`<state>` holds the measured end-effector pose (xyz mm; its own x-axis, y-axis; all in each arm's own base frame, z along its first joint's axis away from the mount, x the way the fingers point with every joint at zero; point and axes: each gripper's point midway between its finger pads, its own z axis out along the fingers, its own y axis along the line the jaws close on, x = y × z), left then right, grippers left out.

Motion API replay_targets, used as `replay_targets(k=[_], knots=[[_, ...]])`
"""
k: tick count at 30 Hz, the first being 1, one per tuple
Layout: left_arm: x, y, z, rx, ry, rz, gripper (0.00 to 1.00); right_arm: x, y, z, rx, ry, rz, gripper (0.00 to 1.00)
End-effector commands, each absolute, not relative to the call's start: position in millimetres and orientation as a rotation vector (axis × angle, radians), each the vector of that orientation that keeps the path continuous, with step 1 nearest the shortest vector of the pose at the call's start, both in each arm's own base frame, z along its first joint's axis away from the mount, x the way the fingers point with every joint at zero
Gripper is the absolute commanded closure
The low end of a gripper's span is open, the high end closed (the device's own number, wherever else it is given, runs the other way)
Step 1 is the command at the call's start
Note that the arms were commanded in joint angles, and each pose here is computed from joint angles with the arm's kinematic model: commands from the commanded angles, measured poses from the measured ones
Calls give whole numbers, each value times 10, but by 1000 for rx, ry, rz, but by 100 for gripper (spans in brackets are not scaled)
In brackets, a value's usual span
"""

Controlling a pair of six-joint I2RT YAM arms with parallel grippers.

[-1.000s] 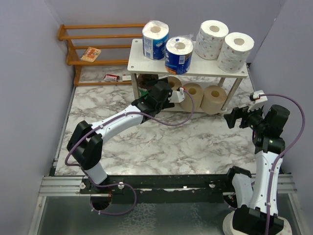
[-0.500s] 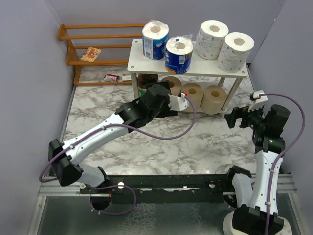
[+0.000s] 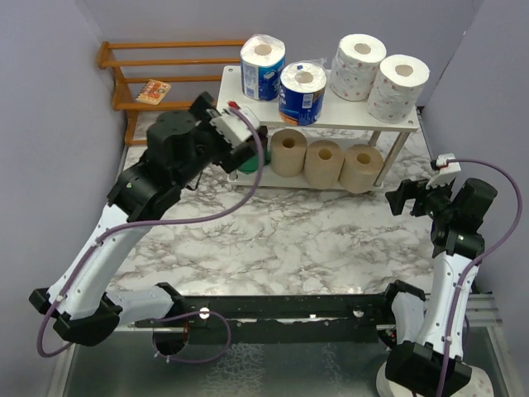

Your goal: Place and organize the paper towels onto the shelf

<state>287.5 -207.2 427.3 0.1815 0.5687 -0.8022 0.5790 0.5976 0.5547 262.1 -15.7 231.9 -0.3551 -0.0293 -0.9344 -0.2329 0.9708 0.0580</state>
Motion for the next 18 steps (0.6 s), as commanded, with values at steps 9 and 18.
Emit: replay_targets(k=[9,18], knots=[[2700,-1068,3514,702,1645,-44,1,2625,-327,2271,-106,1940,148,0],[2524,-917,2763,601,1848,-162,1,2578,-199,2293,-188,1933,205,0]])
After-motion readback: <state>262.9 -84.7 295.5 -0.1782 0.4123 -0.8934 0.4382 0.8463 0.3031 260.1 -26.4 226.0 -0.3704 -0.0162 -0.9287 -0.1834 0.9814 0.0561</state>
